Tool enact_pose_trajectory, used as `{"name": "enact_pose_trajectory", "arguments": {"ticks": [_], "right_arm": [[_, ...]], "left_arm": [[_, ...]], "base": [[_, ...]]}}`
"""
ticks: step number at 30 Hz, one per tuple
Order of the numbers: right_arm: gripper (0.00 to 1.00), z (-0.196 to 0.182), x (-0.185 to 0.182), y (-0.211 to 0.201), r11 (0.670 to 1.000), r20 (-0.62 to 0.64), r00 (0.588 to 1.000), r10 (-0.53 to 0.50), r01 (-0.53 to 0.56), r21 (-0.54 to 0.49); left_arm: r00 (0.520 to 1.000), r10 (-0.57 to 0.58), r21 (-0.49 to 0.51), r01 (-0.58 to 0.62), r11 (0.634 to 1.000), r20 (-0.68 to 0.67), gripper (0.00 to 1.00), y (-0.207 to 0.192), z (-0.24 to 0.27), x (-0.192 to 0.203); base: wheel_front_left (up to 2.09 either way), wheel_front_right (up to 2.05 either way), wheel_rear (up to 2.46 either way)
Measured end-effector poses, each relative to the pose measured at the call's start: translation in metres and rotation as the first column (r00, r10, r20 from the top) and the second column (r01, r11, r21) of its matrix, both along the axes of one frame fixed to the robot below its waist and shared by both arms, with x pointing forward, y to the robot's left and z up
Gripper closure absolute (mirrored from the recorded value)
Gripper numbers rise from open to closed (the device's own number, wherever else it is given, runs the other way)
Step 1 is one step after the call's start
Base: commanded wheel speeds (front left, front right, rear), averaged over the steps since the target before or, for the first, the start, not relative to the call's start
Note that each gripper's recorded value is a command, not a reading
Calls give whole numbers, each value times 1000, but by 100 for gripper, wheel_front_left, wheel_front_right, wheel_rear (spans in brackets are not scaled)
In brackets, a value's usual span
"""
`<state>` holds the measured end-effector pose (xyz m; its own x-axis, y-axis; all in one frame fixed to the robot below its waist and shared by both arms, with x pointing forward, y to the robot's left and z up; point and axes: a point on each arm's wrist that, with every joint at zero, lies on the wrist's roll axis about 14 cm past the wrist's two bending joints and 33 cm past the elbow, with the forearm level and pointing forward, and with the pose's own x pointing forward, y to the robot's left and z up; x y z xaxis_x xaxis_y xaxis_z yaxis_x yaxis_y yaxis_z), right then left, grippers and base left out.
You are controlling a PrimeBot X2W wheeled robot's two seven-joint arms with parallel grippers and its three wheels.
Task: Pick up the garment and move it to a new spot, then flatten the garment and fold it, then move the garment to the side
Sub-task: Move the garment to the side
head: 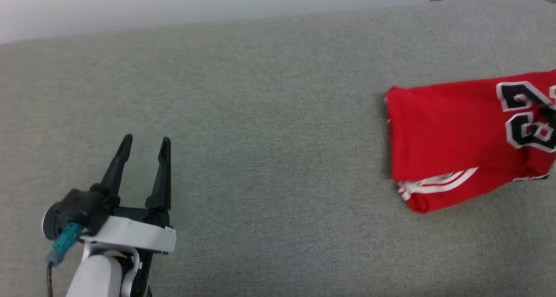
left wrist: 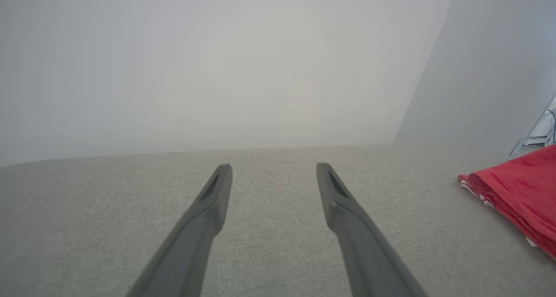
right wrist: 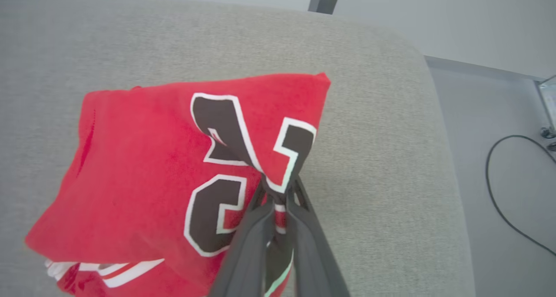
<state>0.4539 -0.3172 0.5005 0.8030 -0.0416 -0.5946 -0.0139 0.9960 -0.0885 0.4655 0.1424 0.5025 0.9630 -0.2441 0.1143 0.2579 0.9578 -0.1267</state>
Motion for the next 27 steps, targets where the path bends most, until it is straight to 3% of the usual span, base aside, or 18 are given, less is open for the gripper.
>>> {"name": "enact_pose_trajectory", "arguments": {"ticks": [14,21,27], "right_arm": [[100,1,-3,-100,969,36,986,-160,164,-184],[100,3,0,-137,939,54,981,-184,191,-285],[100,7,14,-150,911,88,986,-141,164,-378]], "left_arm": [[990,-137,-2,137,991,-42,0,-46,-36,41],[984,-165,0,165,986,-65,0,-54,-53,50],[984,-161,2,161,987,-83,0,-50,-64,54]], "base": [[0,0,0],[0,0,0],[0,0,0]]}}
